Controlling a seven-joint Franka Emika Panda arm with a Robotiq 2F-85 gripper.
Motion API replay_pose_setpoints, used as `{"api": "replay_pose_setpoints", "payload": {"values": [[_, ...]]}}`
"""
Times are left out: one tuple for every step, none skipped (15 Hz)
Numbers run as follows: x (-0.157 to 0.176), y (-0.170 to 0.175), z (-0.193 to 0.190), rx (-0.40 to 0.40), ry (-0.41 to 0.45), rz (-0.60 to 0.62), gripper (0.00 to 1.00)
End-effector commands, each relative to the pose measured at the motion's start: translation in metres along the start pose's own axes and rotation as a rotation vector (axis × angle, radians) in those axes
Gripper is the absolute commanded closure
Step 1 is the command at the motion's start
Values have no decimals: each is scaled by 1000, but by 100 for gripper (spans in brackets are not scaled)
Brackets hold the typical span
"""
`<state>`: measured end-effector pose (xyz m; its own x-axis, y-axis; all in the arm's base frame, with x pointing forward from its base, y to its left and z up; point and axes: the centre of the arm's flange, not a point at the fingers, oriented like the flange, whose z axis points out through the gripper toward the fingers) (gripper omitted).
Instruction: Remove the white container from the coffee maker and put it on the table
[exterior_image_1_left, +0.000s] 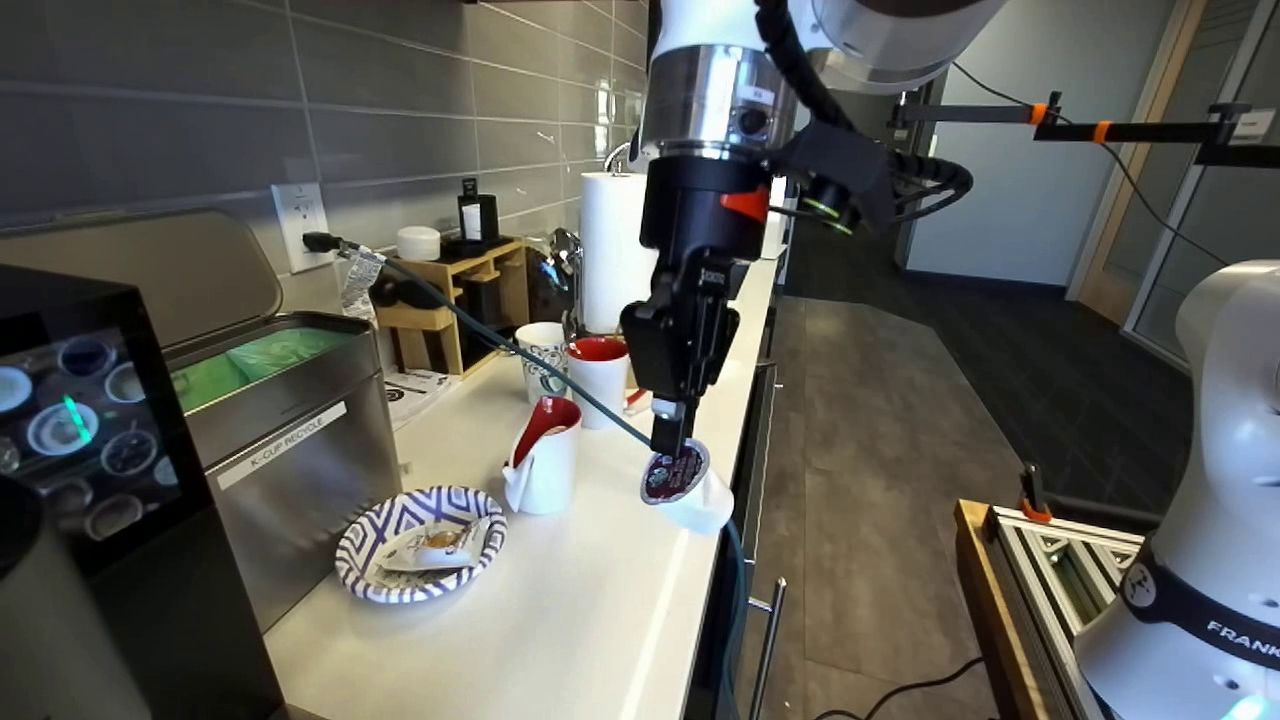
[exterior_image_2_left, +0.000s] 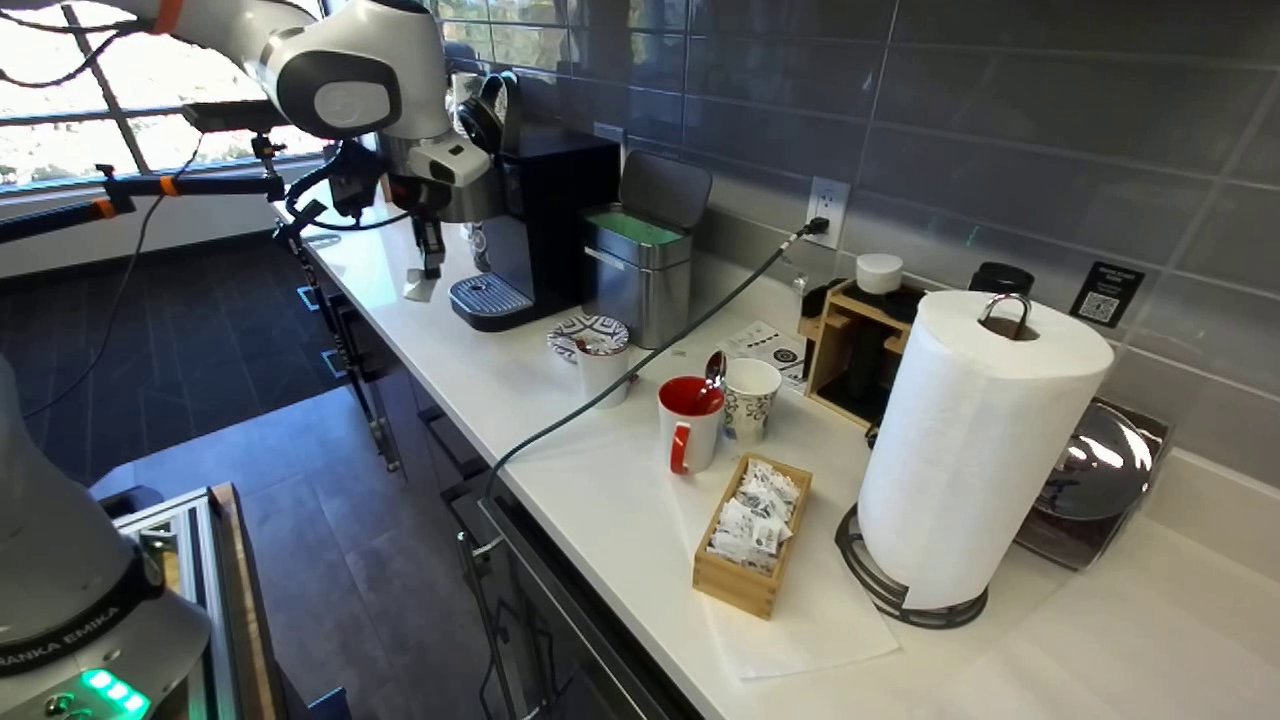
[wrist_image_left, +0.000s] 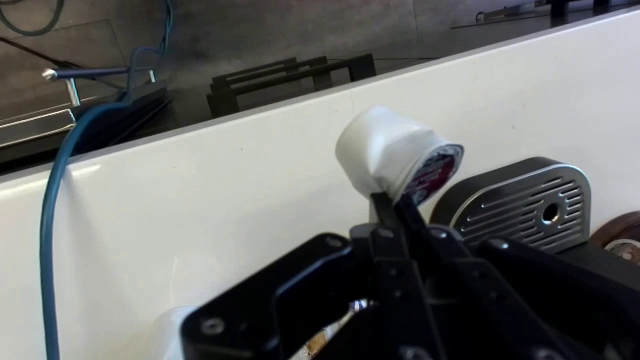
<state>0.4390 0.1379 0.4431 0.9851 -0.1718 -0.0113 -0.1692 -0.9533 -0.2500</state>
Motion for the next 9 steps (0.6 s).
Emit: {"api": "replay_pose_setpoints", "payload": {"values": [[1,-1,-2,2,4,-2,95],[1,-2,-3,3,6,-2,95],[1,-2,-4,4,8,-3,95],[1,-2,-4,4,8,-3,95],[5,0,4,28,12,2,99],[9,5,18,62,25,15,99],[11,8,29,95,22,40,99],[12,14,43,141,24,77,99],[13,20,54,176,39,114,99]]}}
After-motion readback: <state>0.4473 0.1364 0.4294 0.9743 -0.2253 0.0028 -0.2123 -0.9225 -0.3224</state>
